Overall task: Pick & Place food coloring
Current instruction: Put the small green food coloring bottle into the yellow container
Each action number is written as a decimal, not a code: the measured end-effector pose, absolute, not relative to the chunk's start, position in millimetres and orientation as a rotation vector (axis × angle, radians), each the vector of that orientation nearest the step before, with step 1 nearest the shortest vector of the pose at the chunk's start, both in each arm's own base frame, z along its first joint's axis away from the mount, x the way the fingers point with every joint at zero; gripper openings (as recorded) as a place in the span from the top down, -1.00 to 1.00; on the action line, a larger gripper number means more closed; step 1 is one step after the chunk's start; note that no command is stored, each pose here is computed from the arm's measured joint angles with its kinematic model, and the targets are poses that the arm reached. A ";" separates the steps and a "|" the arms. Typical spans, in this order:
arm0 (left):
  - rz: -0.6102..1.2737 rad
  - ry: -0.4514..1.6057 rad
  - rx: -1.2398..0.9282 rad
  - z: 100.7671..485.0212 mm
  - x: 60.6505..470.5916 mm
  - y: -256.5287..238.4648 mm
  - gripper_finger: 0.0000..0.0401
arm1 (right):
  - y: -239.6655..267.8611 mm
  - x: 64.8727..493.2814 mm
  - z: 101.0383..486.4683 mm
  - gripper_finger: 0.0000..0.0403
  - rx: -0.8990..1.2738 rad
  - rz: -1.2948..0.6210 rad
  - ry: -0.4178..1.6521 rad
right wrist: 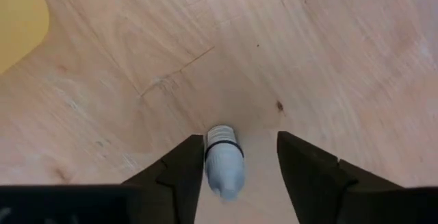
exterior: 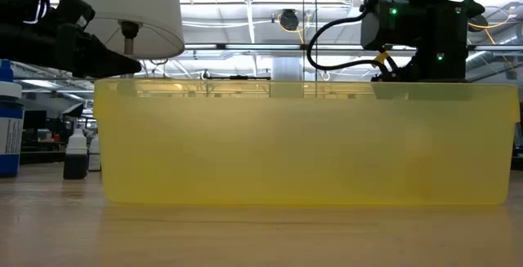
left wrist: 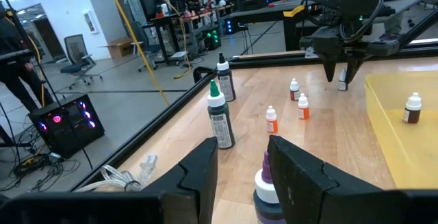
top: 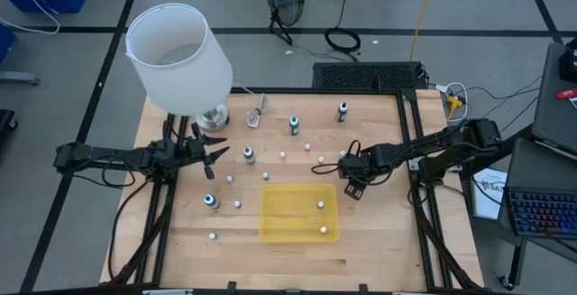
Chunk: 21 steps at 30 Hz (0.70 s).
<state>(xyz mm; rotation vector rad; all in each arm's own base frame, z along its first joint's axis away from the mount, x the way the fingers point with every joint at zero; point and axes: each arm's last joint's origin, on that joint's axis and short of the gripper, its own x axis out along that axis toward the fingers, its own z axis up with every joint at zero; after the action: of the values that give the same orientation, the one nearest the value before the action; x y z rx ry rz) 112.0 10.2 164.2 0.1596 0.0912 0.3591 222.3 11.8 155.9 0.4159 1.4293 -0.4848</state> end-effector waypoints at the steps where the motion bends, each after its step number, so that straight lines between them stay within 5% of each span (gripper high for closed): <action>1: 0.359 0.091 0.160 164.1 112.0 10.2 0.34 | 11.8 222.2 155.9 0.12 0.416 -0.485 1.431; 21: 0.360 0.092 0.159 164.1 112.0 10.2 0.34 | 13.3 221.9 155.7 0.16 0.452 -0.449 1.450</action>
<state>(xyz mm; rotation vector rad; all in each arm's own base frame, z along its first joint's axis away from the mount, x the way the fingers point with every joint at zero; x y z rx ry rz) 112.0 10.2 164.1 0.1595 0.0916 0.3596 221.9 13.3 155.7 0.4517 1.4496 -0.4493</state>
